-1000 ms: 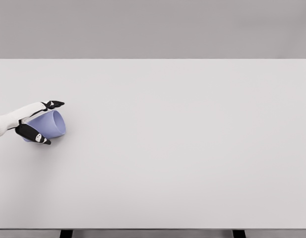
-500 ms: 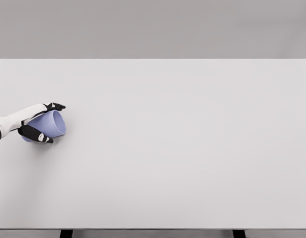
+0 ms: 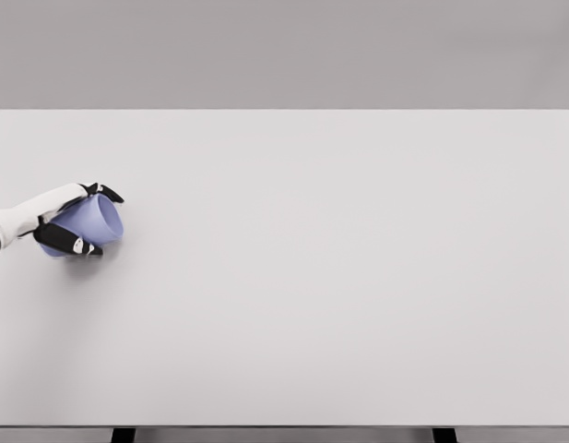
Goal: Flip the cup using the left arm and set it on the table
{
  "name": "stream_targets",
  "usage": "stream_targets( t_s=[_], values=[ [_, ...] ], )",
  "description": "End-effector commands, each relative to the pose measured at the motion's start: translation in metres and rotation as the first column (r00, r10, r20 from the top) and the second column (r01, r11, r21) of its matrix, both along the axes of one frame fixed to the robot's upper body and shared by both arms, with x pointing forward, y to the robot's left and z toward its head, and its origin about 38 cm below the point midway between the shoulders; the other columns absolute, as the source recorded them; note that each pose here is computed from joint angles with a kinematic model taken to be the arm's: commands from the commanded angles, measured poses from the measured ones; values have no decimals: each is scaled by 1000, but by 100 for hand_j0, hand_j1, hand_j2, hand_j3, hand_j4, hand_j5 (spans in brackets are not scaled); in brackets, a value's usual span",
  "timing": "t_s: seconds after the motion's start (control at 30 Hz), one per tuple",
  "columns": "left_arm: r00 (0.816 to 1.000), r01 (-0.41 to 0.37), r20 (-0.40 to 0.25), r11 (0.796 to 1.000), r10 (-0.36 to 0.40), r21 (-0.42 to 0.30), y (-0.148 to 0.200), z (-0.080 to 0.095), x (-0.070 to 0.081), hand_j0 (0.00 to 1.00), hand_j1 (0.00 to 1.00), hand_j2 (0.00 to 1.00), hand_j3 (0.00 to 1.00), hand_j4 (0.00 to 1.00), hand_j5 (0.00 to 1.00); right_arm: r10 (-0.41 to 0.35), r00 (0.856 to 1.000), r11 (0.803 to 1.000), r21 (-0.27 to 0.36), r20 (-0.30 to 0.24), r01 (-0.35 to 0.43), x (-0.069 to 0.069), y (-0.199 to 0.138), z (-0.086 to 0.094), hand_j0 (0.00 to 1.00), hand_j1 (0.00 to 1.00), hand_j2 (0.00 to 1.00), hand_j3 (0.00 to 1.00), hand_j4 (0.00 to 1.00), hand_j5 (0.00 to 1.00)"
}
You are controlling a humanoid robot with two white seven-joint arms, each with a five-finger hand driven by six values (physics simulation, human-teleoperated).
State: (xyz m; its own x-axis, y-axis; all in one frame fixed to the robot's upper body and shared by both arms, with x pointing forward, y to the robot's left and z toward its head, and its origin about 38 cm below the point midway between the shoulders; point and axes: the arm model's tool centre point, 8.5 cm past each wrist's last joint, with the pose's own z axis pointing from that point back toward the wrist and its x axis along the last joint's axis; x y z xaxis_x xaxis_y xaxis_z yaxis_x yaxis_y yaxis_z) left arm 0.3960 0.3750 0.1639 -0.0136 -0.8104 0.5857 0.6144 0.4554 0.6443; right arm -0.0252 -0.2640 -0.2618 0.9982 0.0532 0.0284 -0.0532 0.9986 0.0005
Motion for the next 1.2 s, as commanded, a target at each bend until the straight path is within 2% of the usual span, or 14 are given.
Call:
stream_targets(
  t_s=[0.0,0.13,0.23,0.33,0.43,0.5,0.53,0.6,0.7,0.8,0.87,0.97,1.0,1.17],
  values=[
    [1000,11,4,999,-11,-48,-1,5,0,63,63,63,63,63,63,0,1000,1000,0,-1,0,0,0,0,100,100,100,100,100,100],
    [997,69,33,982,-64,-173,-2,22,-2,64,64,64,64,64,64,0,1000,1000,0,1,0,0,0,0,100,100,100,100,100,100],
    [988,148,-7,957,-155,-251,-11,24,-7,64,64,64,64,64,64,0,1000,1000,0,-1,0,0,0,0,100,100,100,100,100,100],
    [959,260,-6,890,-283,-374,-21,30,-14,64,64,64,64,64,64,0,1000,1000,0,-1,0,0,0,0,100,100,100,100,100,100],
    [955,289,87,820,-284,-493,-24,27,-8,65,65,65,65,65,65,0,1000,1000,0,-1,0,0,0,0,100,100,100,100,100,100],
    [962,269,129,768,-239,-581,-21,25,0,65,65,65,65,65,65,0,1000,1000,0,-1,0,0,0,0,100,100,100,100,100,100],
    [964,266,137,758,-230,-596,-21,25,1,65,65,65,65,65,65,0,1000,1000,0,-1,0,0,0,0,100,100,100,100,100,100],
    [968,248,156,691,-194,-679,-30,21,9,65,65,65,65,65,65,0,1000,1000,0,-1,0,0,0,0,100,100,100,100,100,100],
    [974,226,148,642,-174,-732,-45,6,18,65,65,65,65,65,65,0,1000,1000,0,-1,0,0,0,0,100,100,100,100,100,100],
    [991,134,103,579,-86,-804,-61,-24,50,65,65,65,65,65,65,0,1000,1000,0,1,0,0,0,0,100,100,100,100,100,100],
    [995,102,86,556,-55,-825,-67,-34,61,65,65,65,65,65,65,0,1000,1000,0,1,0,0,0,0,100,100,100,100,100,100],
    [991,131,114,523,-65,-842,-89,-37,64,64,64,64,64,64,64,0,1000,1000,0,1,0,0,0,0,100,100,100,100,100,100],
    [990,140,126,533,-63,-835,-91,-36,65,64,64,64,64,64,64,0,1000,1000,0,1,0,0,0,0,100,100,100,100,100,100],
    [987,157,144,522,-66,-839,-98,-38,65,65,65,65,65,65,65,0,1000,1000,0,1,0,0,0,0,100,100,100,100,100,100]
  ],
)
